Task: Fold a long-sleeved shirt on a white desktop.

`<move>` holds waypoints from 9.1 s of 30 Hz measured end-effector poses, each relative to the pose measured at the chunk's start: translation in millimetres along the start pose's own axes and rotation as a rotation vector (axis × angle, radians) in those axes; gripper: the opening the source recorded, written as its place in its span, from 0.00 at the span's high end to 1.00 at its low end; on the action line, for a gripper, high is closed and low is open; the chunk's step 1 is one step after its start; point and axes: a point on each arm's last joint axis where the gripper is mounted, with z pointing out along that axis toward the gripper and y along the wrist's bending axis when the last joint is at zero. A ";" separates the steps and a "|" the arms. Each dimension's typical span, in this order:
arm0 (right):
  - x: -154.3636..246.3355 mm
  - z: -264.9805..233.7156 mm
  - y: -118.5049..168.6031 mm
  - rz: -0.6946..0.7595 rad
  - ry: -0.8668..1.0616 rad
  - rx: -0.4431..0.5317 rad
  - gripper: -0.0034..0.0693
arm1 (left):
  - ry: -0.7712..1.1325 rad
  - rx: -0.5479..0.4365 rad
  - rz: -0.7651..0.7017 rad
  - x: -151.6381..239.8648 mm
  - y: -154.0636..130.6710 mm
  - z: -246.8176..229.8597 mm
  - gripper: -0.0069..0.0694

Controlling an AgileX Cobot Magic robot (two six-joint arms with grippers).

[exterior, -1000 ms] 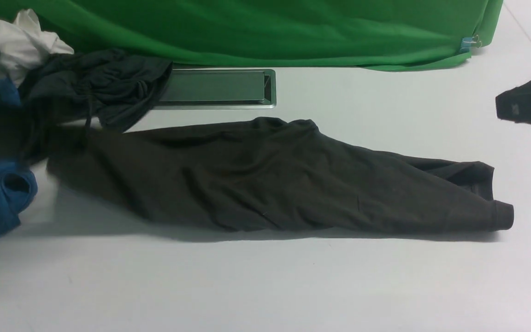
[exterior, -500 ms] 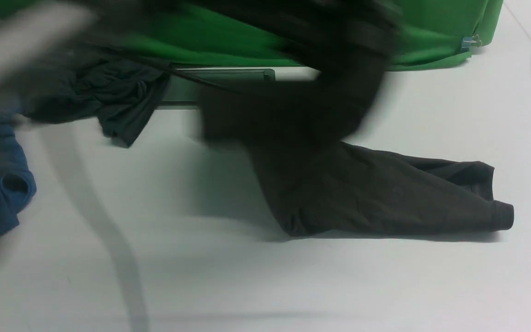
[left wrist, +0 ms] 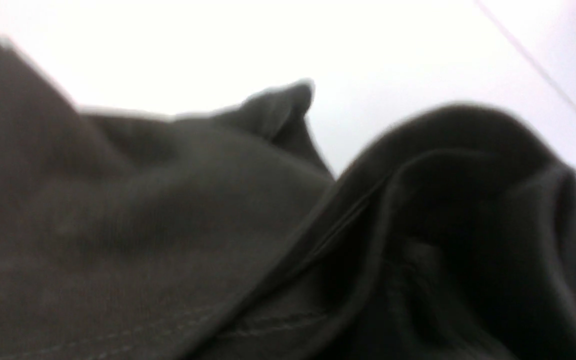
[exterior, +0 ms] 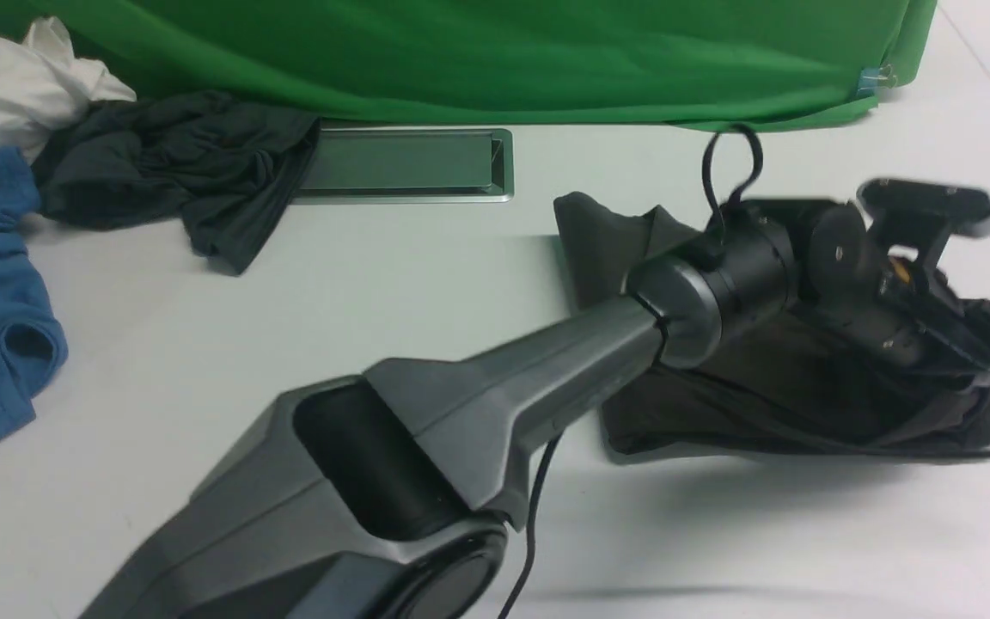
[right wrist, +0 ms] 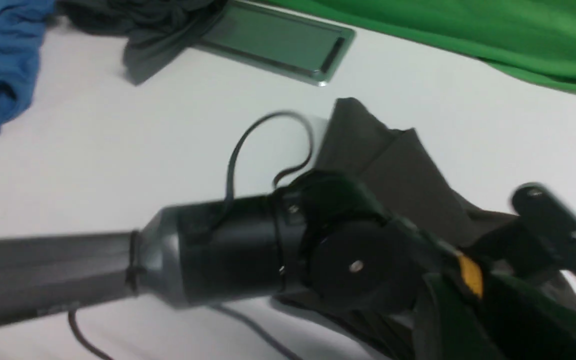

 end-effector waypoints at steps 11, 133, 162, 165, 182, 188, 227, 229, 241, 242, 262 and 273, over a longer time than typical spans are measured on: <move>-24.9 -20.3 5.6 -0.067 -0.120 -0.005 0.41 | 0.138 -0.357 0.090 -58.0 50.6 -162.9 0.00; 110.2 208.7 -223.2 0.377 0.584 0.498 0.61 | -0.010 -0.455 -0.413 94.3 124.6 -388.8 0.39; 77.4 342.9 -33.0 -0.096 0.697 -0.024 0.93 | 0.016 -0.414 -0.403 95.6 121.2 -387.0 0.26; 66.8 367.0 15.4 -0.099 0.619 -0.128 0.93 | 0.036 -0.409 -0.403 97.2 120.4 -386.9 0.26; 5.7 344.6 76.3 -0.138 0.451 -0.242 0.89 | 0.027 -0.423 -0.391 96.5 121.8 -387.4 0.26; -76.9 221.2 17.5 -0.126 0.178 -0.017 0.81 | -0.018 -0.408 -0.404 92.6 121.3 -386.8 0.26; 168.7 -50.5 -2.2 0.079 -0.608 0.169 0.70 | -0.368 -0.384 -0.227 259.6 -111.5 -490.0 0.81; 168.7 -50.5 -2.2 0.078 -0.608 0.169 0.70 | -0.372 -0.384 -0.225 263.1 -112.0 -488.7 0.81; 168.7 -50.5 -2.2 0.079 -0.608 0.169 0.66 | -0.388 -0.434 -0.201 263.6 -108.5 -490.5 0.80; 168.7 -50.5 -2.2 0.079 -0.608 0.169 0.66 | -0.389 -0.438 -0.195 263.5 -108.2 -490.7 0.80; 168.4 -50.8 -2.2 0.079 -0.612 0.171 0.62 | -0.766 -0.992 -0.087 355.5 14.6 -411.7 0.79; 168.5 -50.5 -2.2 0.081 -0.611 0.169 0.62 | -0.726 -0.990 -0.118 361.9 18.0 -406.6 0.77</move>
